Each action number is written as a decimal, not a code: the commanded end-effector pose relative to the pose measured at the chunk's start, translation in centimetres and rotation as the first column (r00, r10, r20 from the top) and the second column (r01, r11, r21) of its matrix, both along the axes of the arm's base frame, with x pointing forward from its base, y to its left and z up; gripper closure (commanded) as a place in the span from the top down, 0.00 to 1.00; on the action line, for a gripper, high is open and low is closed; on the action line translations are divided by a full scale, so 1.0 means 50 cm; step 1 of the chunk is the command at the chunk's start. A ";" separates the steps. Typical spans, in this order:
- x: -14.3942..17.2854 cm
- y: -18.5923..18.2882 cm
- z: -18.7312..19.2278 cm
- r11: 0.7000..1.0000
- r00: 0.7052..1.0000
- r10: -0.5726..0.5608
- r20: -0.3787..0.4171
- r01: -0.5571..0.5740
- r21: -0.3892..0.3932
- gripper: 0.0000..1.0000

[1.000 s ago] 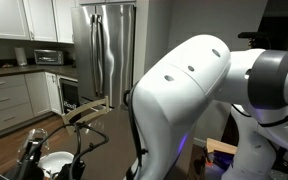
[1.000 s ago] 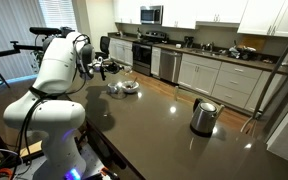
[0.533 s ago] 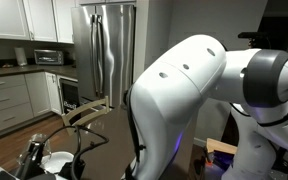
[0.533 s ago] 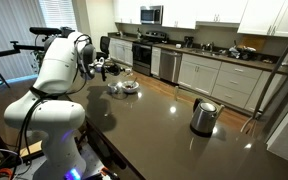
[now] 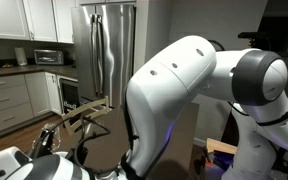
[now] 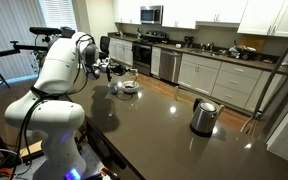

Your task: Empty the contents in the cup into the bowl

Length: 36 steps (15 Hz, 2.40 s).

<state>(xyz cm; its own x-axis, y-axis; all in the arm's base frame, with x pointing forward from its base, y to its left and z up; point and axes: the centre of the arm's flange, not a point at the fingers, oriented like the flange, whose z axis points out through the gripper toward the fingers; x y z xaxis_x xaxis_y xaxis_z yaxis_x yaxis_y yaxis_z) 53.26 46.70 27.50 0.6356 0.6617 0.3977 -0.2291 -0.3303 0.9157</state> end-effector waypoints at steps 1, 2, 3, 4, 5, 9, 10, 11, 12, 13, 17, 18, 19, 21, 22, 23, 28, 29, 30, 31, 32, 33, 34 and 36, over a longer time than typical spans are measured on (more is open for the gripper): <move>-0.014 -0.001 0.020 0.999 0.999 -0.013 0.040 0.015 -0.050 0.03; -0.020 0.002 0.021 0.998 0.999 -0.013 0.047 0.016 -0.055 0.03; -0.024 0.005 0.024 0.998 0.998 -0.013 0.058 0.017 -0.065 0.03; -0.029 0.009 0.025 0.997 0.997 -0.010 0.071 0.015 -0.074 0.03; -0.032 0.012 0.027 0.996 0.996 -0.008 0.086 0.016 -0.088 0.03; -0.040 0.017 0.028 0.991 0.992 -0.006 0.129 0.022 -0.129 0.03; -0.040 0.016 0.028 0.990 0.991 -0.003 0.137 0.022 -0.139 0.03; -0.037 0.014 0.026 0.989 0.990 -0.002 0.144 0.024 -0.148 0.03; -0.035 0.012 0.025 0.987 0.988 -0.002 0.152 0.026 -0.156 0.03; -0.032 0.009 0.023 0.986 0.988 -0.005 0.157 0.030 -0.162 0.03; -0.020 0.002 0.015 0.980 0.982 0.004 0.188 0.033 -0.197 0.03; -0.018 -0.001 0.013 0.978 0.981 0.006 0.194 0.034 -0.204 0.03; -0.016 -0.002 0.012 0.976 0.979 0.011 0.203 0.034 -0.214 0.03; -0.014 -0.005 0.009 0.974 0.977 0.016 0.215 0.033 -0.225 0.03; -0.015 -0.005 0.008 0.973 0.975 0.017 0.220 0.035 -0.229 0.03; -0.017 -0.005 0.009 0.971 0.974 0.019 0.227 0.036 -0.235 0.03; -0.019 -0.007 0.011 0.978 0.979 0.011 0.203 0.032 -0.208 0.03; -0.018 -0.010 0.013 0.984 0.984 0.014 0.175 0.018 -0.178 0.03; -0.014 -0.014 0.015 0.991 0.990 0.016 0.138 0.003 -0.137 0.03; -0.011 -0.016 0.014 0.994 0.994 0.022 0.103 -0.011 -0.104 0.03; -0.008 -0.018 0.013 0.998 0.997 0.035 0.065 -0.030 -0.063 0.03; -0.005 -0.019 0.010 0.999 0.999 0.044 0.031 -0.043 -0.027 0.03; -0.001 -0.021 0.012 0.998 0.998 0.056 -0.008 -0.056 0.016 0.03; 0.006 -0.025 0.014 0.995 0.996 0.067 -0.064 -0.062 0.077 0.03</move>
